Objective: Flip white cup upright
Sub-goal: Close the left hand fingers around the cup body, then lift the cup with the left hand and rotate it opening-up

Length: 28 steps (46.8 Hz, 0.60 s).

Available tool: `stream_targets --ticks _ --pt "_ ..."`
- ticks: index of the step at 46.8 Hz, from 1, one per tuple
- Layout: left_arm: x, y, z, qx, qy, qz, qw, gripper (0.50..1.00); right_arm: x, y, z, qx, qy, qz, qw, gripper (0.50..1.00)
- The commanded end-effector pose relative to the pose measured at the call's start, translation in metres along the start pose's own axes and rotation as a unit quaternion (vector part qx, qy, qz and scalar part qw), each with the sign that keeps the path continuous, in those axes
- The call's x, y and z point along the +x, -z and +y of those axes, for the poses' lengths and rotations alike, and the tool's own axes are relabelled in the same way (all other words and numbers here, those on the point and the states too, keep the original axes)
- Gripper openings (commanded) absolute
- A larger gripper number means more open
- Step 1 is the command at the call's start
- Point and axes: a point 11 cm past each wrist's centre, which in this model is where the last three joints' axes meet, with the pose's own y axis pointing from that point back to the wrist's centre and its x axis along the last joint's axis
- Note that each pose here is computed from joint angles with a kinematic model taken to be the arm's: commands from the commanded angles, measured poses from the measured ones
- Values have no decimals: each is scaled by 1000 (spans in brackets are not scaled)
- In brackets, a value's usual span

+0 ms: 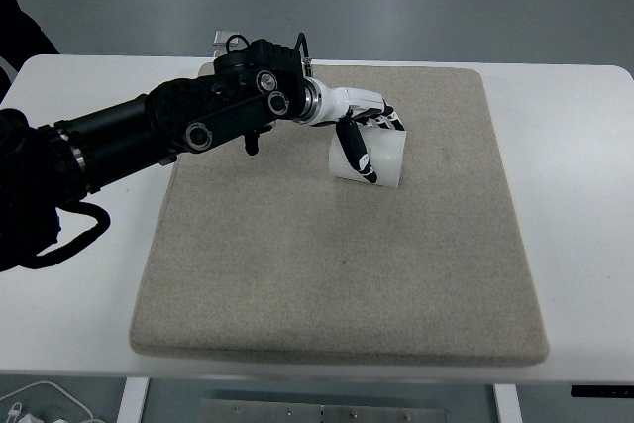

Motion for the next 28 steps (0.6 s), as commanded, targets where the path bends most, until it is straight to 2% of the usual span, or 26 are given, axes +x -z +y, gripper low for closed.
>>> stream_targets --ticks 1,12,28 --pt "9 0 4 -11 -10 15 1000 572 0 0 0 0 0 0 1000 930" --pt "45 0 24 -58 -50 84 994 572 0 0 0 0 0 0 1000 930" --pt "70 21 48 -134 -69 233 961 574 0 0 0 0 0 0 1000 930"
